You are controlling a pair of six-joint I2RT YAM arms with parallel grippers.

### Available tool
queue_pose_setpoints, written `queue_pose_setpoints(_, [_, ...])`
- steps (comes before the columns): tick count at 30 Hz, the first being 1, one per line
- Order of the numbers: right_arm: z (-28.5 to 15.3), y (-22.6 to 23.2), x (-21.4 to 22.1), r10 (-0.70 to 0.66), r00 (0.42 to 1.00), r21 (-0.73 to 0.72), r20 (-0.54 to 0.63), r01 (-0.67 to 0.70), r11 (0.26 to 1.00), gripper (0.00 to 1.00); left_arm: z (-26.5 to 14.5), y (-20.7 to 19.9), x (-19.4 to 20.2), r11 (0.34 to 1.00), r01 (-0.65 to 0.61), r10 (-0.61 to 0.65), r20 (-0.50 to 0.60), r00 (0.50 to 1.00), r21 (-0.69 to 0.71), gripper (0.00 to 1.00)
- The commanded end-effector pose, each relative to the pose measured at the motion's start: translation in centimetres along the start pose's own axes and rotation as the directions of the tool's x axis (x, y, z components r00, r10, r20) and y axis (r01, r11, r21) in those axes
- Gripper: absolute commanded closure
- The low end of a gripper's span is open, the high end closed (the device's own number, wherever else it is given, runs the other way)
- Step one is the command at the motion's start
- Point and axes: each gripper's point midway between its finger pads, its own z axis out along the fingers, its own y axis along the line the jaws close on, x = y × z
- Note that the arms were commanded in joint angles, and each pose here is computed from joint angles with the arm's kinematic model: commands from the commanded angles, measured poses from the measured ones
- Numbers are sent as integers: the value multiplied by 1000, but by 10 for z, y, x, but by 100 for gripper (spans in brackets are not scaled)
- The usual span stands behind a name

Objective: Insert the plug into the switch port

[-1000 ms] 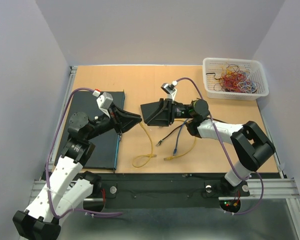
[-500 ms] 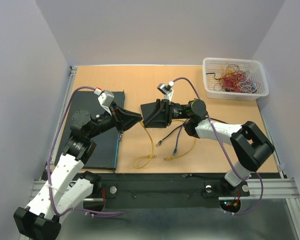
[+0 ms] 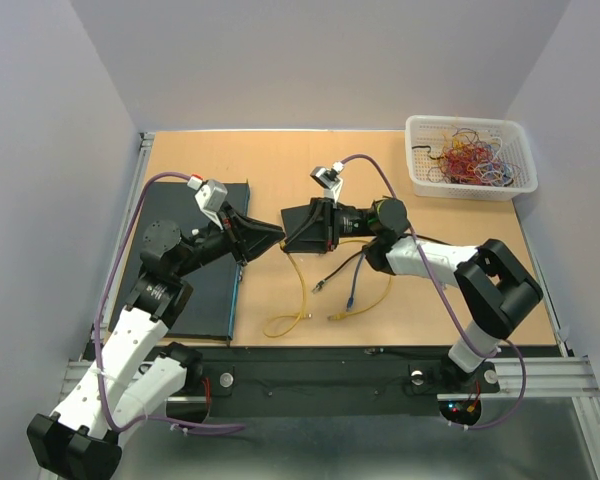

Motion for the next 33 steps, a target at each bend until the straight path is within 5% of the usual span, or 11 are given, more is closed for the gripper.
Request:
queue_pose_setpoints(1, [1,85,-16,-435,885,-278,166,465,841,75,0,-2,-17,999,-44,44,47,998,-9,100])
queue_pose_setpoints(4, [1,86,-15,-435,885,-279,167,465,840,100,-1,0,-18,998,-56,57,42,997,-26,100])
queue_pose_setpoints(8, [-2,86,-12,-432,887,-272,162,461,845,100,-2,7,-17,996,-66,68,27,997,-67,100])
queue_pose_setpoints(11, [-6,82,-9,-433,891,-247,137,454,856,100,-2,15,-15,991,-73,74,11,997,-110,77])
queue_pose_setpoints(15, [-28,72,-13,-463,881,-132,102,473,871,100,-7,27,-15,978,-91,92,-2,996,-189,34])
queue_pose_setpoints(17, [-45,69,-24,-505,859,-24,86,508,861,100,-9,33,-19,969,-101,106,10,994,-227,22])
queue_pose_setpoints(20, [-60,56,-50,-584,811,200,17,570,797,100,-10,39,-20,959,-101,106,4,994,-264,17])
queue_pose_setpoints(23, [-79,38,-74,-639,760,451,-117,614,647,100,-12,48,-21,946,-100,106,3,994,-309,16])
queue_pose_setpoints(27, [-101,41,-100,-663,715,601,-221,635,485,100,-15,58,-22,928,-99,109,8,994,-359,16])
queue_pose_setpoints(31, [-111,22,-108,-623,730,662,-282,617,424,100,-22,78,-25,881,-85,104,15,994,-466,16])
queue_pose_setpoints(33, [-111,-15,-92,-548,774,687,-318,586,430,100,-34,100,-30,805,-61,101,35,994,-591,16])
